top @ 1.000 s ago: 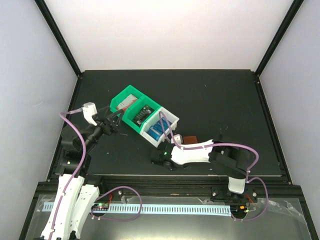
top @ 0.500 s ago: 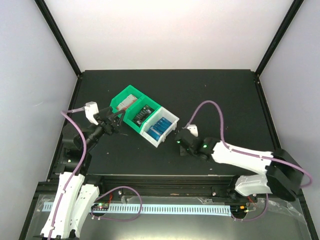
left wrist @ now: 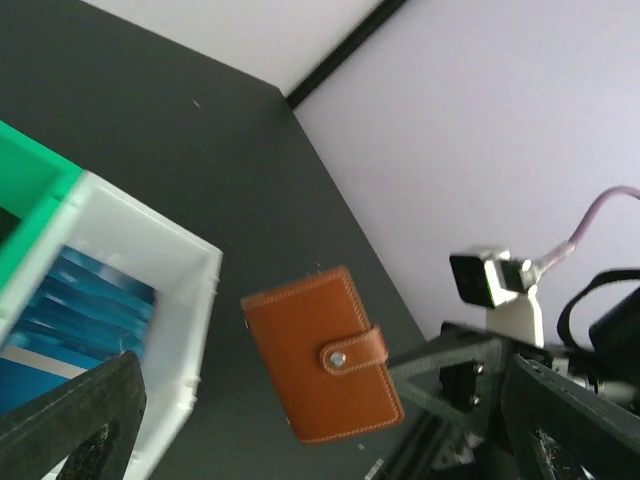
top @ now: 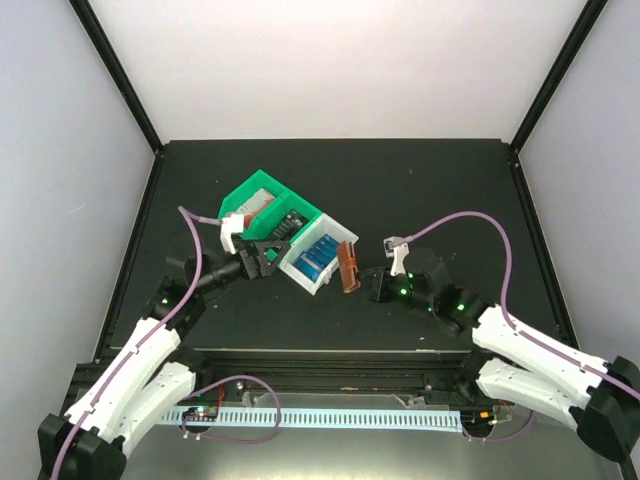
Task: Put the credit cards into the card holder
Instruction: Pick up the card holder from the center of the board, then open the card holder at the center of the board.
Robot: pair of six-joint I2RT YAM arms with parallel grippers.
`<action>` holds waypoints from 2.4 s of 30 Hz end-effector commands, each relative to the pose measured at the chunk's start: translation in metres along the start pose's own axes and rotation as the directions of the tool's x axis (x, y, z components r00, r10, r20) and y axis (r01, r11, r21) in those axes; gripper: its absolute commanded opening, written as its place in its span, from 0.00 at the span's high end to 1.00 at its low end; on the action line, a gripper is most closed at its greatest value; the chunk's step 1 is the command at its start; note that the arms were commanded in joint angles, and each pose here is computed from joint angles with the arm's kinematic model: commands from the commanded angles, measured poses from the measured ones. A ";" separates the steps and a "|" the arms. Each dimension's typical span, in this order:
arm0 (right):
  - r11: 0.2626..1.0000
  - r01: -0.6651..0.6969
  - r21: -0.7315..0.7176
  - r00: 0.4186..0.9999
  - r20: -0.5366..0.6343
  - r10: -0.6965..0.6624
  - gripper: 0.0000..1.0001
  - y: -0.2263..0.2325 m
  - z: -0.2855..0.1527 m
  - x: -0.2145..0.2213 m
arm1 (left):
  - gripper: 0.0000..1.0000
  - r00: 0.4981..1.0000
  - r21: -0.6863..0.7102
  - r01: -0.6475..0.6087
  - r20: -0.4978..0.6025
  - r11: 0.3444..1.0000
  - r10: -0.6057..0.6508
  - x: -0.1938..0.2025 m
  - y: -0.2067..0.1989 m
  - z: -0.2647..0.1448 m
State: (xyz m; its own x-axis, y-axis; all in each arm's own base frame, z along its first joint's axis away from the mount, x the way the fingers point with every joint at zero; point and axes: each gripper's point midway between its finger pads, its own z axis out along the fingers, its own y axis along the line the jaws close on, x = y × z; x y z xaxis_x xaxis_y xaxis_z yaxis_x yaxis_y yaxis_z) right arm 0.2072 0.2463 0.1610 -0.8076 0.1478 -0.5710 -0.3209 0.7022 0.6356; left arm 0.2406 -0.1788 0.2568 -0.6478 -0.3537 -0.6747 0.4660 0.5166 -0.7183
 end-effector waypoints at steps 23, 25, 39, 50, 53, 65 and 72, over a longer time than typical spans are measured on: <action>0.643 -0.026 -0.765 0.998 0.020 0.064 0.99 0.195 -0.096 -0.074 | 0.11 0.977 0.419 0.213 -0.087 0.882 -0.195 -0.004 -0.113 -0.010; 0.635 -0.036 -0.771 0.998 0.004 0.062 0.99 0.196 -0.094 -0.072 | 0.16 0.977 0.453 0.212 -0.098 0.866 -0.188 -0.008 -0.122 -0.012; 0.741 -0.059 -0.669 0.998 -0.025 0.057 0.95 0.169 -0.064 -0.059 | 0.92 0.990 0.453 0.139 -0.044 0.880 -0.134 -0.011 -0.122 -0.013; 0.995 0.088 0.046 0.986 0.138 -0.094 0.40 0.043 -0.037 -0.068 | 0.98 0.999 0.099 -0.047 0.005 0.994 0.047 -0.003 -0.056 0.006; 0.984 0.145 0.104 0.977 0.141 -0.159 0.37 0.055 -0.034 -0.072 | 0.98 0.998 0.035 -0.062 -0.028 0.997 0.063 0.004 -0.039 0.013; 0.891 0.378 0.251 0.925 -0.056 -0.377 0.32 0.107 0.038 -0.051 | 0.99 0.989 0.005 -0.084 -0.126 0.996 0.083 0.023 -0.023 0.028; 0.854 0.373 0.362 0.927 -0.104 -0.361 0.34 0.087 0.053 -0.045 | 0.99 0.986 0.008 -0.098 -0.133 0.995 0.098 0.025 -0.023 0.028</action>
State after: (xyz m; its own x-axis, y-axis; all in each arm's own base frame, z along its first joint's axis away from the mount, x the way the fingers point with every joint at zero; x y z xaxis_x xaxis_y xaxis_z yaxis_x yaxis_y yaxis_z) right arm 0.2311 0.3518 0.2206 -0.6863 -0.1874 -0.7028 -0.4692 0.8524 0.2309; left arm 0.2328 -0.2150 0.2249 -0.7214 -0.2049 -0.6615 0.4562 0.5780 -0.6766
